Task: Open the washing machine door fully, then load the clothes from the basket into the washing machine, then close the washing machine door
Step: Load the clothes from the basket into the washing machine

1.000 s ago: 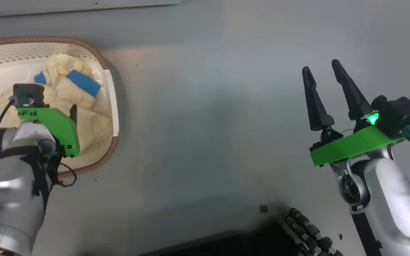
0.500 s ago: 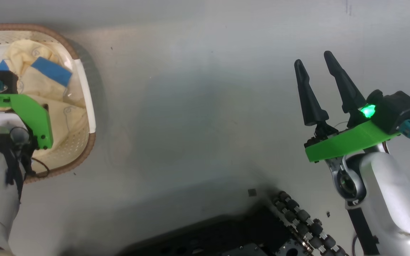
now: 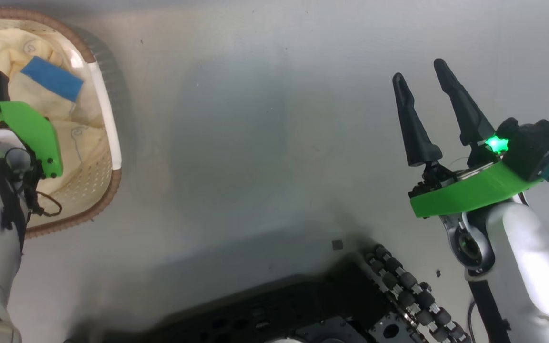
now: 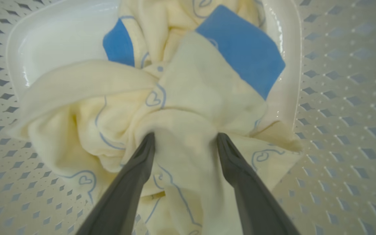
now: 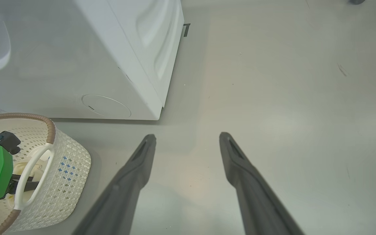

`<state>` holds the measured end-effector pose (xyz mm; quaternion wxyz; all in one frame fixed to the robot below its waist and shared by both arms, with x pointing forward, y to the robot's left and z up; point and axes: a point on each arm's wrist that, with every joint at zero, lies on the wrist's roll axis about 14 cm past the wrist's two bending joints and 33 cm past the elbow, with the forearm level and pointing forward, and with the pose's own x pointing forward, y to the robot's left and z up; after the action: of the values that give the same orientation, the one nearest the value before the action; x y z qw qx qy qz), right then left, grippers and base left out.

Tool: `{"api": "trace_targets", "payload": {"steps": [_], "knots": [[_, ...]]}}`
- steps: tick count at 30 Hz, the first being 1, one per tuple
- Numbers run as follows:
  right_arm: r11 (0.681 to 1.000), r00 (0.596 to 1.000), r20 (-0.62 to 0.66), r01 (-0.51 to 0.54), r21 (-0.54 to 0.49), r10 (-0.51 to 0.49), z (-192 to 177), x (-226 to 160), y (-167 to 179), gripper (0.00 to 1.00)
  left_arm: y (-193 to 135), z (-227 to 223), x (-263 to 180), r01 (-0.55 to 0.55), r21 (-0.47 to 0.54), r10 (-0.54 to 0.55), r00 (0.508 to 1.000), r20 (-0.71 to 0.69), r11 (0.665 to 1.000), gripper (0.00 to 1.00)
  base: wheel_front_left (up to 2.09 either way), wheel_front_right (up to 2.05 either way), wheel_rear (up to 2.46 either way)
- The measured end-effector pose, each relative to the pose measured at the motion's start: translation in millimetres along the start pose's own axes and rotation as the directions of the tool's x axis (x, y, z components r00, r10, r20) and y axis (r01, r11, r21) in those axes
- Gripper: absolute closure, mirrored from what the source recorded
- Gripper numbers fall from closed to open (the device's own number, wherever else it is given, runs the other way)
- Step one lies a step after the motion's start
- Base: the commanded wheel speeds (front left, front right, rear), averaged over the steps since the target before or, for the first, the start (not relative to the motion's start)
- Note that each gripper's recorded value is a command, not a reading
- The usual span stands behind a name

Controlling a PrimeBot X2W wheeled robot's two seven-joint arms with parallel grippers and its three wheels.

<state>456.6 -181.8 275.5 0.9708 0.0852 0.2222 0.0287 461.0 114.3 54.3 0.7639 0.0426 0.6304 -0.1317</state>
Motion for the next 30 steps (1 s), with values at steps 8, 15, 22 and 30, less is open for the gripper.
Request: {"api": "trace_targets", "payload": {"steps": [8,15,22,30], "knots": [[1.0,1.0,-0.009,-0.001,0.001,0.001,0,-3,2,0.0,-8,2,-2,0.016,0.004,-0.016,1.0,0.013,1.0,1.0,0.0,0.0,0.0],[1.0,0.999,0.035,-0.015,-0.003,0.015,17,-2,7,0.0,-21,16,-17,0.047,-0.028,-0.045,0.996,0.076,0.998,1.0,0.0,0.0,0.0],[0.999,0.992,0.116,-0.043,-0.009,0.043,52,-9,18,0.0,-31,26,-57,0.07,-0.024,-0.064,0.982,0.18,0.997,1.0,0.0,0.0,0.0],[0.997,0.97,0.231,-0.068,-0.019,0.071,101,-28,31,0.0,-35,54,-118,0.067,0.012,-0.066,0.923,0.378,0.998,1.0,0.0,0.0,0.0]]}}
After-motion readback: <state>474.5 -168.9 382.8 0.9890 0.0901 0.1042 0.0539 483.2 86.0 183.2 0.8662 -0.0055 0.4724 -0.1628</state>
